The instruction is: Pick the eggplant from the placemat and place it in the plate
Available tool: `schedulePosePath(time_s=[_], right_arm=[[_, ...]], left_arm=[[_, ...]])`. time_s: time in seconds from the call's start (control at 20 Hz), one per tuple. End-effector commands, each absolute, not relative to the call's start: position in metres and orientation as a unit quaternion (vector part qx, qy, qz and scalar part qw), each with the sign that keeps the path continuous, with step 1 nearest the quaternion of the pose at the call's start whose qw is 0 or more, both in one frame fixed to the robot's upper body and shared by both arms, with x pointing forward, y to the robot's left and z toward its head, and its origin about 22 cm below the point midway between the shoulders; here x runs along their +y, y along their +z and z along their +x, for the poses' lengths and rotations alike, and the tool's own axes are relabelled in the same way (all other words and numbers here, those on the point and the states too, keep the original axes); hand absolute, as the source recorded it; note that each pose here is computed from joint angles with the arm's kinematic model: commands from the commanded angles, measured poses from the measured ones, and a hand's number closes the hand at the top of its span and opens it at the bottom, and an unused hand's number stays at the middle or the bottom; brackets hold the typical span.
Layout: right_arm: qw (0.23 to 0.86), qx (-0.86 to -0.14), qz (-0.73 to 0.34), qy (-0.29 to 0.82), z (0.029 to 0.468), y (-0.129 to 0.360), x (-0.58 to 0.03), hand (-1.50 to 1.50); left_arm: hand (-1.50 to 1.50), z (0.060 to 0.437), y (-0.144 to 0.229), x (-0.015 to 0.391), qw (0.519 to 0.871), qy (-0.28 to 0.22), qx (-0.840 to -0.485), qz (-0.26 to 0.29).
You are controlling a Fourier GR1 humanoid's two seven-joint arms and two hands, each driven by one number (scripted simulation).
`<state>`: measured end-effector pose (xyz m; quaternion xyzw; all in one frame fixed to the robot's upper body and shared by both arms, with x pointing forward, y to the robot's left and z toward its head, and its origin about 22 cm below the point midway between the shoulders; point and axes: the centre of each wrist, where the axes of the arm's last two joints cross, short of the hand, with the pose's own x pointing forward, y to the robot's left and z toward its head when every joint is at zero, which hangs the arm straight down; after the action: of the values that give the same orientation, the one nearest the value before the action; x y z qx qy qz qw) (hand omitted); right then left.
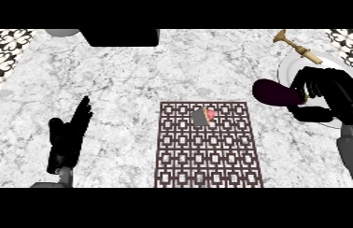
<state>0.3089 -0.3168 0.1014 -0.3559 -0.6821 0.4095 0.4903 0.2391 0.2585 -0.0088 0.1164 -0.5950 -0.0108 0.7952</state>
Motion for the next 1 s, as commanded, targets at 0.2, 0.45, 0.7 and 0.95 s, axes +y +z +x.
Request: schedulePosePath(time_s=[0.2, 0.45, 0.7, 0.95], right_arm=[[0.508, -0.686, -0.43, 0.294, 0.309, 0.137, -0.352, 1.5], [0.533, -0.664, -0.446, 0.275, 0.332, 0.126, -0.384, 1.5], [0.555, -0.639, -0.451, 0.282, 0.356, 0.123, -0.412, 1.5], [0.565, -0.613, -0.462, 0.303, 0.361, 0.105, -0.438, 1.5]], left_arm=[[0.0, 0.244, -0.02, 0.261, 0.796, -0.018, -0.593, 0.118], [0.0, 0.253, -0.014, 0.262, 0.793, -0.013, -0.598, 0.116], [0.0, 0.257, -0.01, 0.246, 0.796, -0.017, -0.595, 0.11], [0.0, 0.246, -0.01, 0.261, 0.794, -0.017, -0.597, 0.116]])
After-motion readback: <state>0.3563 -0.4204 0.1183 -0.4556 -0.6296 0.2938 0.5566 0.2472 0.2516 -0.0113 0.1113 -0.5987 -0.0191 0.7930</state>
